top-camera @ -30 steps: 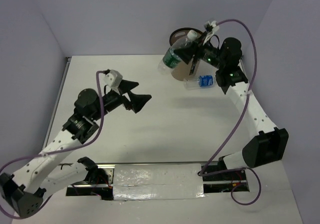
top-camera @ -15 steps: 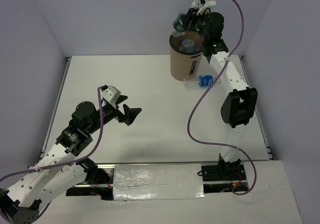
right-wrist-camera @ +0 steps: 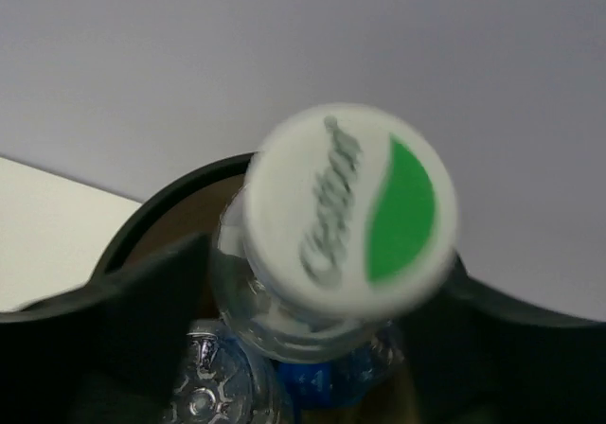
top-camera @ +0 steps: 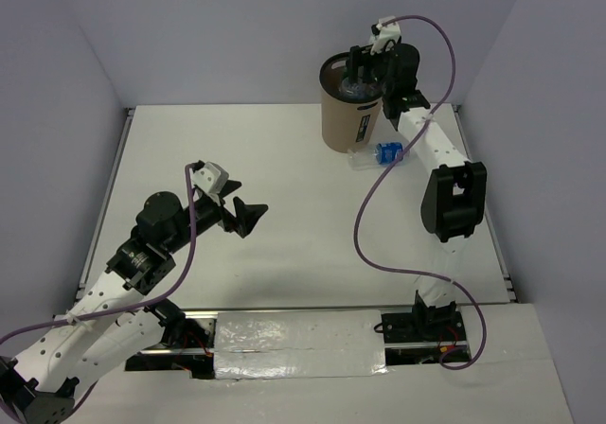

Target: Put the plastic bottles in the bin

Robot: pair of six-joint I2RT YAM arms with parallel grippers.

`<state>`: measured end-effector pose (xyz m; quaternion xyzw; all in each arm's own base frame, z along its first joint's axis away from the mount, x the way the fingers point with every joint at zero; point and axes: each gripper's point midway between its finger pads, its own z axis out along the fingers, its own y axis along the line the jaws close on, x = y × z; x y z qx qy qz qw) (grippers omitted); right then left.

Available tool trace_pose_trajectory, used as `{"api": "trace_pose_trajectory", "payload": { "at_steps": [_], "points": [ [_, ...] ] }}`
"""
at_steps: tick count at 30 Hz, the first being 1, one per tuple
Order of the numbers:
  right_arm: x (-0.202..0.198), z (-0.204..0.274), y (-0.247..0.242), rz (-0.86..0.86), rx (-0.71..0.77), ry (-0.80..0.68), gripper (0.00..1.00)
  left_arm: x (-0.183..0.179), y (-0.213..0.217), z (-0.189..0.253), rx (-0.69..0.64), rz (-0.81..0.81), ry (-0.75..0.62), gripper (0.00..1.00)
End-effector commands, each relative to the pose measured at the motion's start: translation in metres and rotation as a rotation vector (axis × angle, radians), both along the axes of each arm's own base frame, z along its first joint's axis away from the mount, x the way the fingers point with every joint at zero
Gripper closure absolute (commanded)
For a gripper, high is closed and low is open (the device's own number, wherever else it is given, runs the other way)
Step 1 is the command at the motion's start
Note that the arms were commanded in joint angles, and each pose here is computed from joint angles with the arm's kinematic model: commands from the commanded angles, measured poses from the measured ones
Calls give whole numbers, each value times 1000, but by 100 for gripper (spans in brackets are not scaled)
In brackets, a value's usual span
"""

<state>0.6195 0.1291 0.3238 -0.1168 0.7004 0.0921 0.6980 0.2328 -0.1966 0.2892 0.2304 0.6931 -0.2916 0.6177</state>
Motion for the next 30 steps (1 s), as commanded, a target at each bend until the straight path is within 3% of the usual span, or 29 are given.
{"api": "trace_pose_trajectory", "payload": {
  "at_steps": [1,2,8,13,14,21,25,30],
  "points": [
    [-20,46,2,57,-47,-69,9,2,0,13,-15,-1,-43,1],
    [-23,51,0,57,-48,-71,0,1,1,14,-16,-1,-45,1],
    [-71,97,-20,168,-60,-108,0,1,1,15,-14,-4,-51,1],
    [-122,97,-58,417,-168,-116,0,-4,0,12,-7,-21,-37,1],
    [-129,81,-62,440,-177,-55,0,-4,0,12,-9,-24,-40,1],
    [-141,-61,-107,569,-686,170,0,-5,-1,14,-12,-36,-43,1],
    [-146,-131,-125,605,-965,122,0,-3,-1,11,-3,-32,-35,1],
    [-127,-170,-132,575,-1136,36,0,0,-1,8,6,-23,-27,1]
  ]
}}
